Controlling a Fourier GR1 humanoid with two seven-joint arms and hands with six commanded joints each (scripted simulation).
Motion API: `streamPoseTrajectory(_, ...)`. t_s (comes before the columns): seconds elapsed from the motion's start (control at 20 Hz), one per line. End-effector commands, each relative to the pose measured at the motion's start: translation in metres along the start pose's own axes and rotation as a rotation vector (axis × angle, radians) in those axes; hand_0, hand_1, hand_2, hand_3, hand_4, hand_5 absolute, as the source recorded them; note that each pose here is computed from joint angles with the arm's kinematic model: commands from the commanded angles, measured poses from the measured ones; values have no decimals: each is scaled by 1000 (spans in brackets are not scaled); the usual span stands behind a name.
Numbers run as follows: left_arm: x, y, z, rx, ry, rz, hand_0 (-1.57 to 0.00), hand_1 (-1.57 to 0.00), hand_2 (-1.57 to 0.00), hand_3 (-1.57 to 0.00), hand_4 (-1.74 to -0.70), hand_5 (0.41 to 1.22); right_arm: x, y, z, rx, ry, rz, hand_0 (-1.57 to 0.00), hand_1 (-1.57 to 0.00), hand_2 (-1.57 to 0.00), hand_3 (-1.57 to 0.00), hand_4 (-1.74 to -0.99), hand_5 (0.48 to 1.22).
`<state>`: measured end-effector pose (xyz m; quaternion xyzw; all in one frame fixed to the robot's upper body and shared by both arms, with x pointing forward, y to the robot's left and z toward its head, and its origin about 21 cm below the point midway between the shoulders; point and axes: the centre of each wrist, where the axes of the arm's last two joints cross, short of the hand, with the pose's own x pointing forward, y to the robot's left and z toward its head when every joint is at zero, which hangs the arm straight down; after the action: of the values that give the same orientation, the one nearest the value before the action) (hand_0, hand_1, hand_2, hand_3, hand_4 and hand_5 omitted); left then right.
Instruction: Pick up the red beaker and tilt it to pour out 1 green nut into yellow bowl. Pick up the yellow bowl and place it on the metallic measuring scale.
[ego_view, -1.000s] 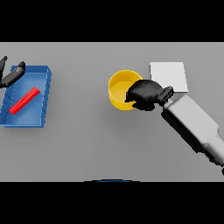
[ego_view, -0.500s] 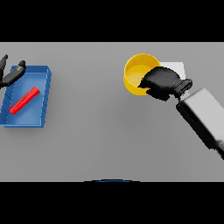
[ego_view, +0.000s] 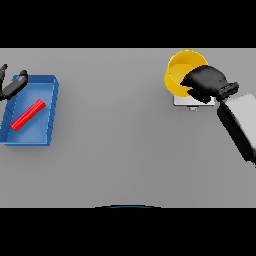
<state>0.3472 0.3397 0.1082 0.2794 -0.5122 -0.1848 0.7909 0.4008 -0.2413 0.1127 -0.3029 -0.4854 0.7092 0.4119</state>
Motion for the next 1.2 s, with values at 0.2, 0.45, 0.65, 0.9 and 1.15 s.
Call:
streamPoseTrajectory(0.2, -4, 3, 1, -2, 0, 0, 1, 1, 1, 1, -722, 717, -24, 15, -8, 12, 58, -42, -1571, -1571, -1474, -1235, -1741, 1221)
streamPoseTrajectory(0.45, -3, 1, 3, -4, 9, -2, 1, 1, 1, 1, -725, 710, -35, 29, -16, 42, 92, -95, -1571, -1571, -1418, -1349, -1741, 1221)
streamPoseTrajectory(0.65, -3, 1, 3, -7, 8, 4, 1, 1, 1, 1, -727, 710, -38, 33, -20, 74, 98, -138, -1469, -1571, -1369, -1466, -1741, 1221)
streamPoseTrajectory(0.9, -1, 2, 0, -2, 17, 1, 1, 1, 1, 1, -730, 720, -46, 35, -16, 92, 97, -172, -1128, -1322, -1330, -1057, -1701, 1221)
streamPoseTrajectory(1.15, -5, -1, -2, -15, 9, -3, 1, 1, 1, 1, -727, 717, -46, 35, -17, 123, 126, -197, -369, -582, -693, -613, -1539, 933)
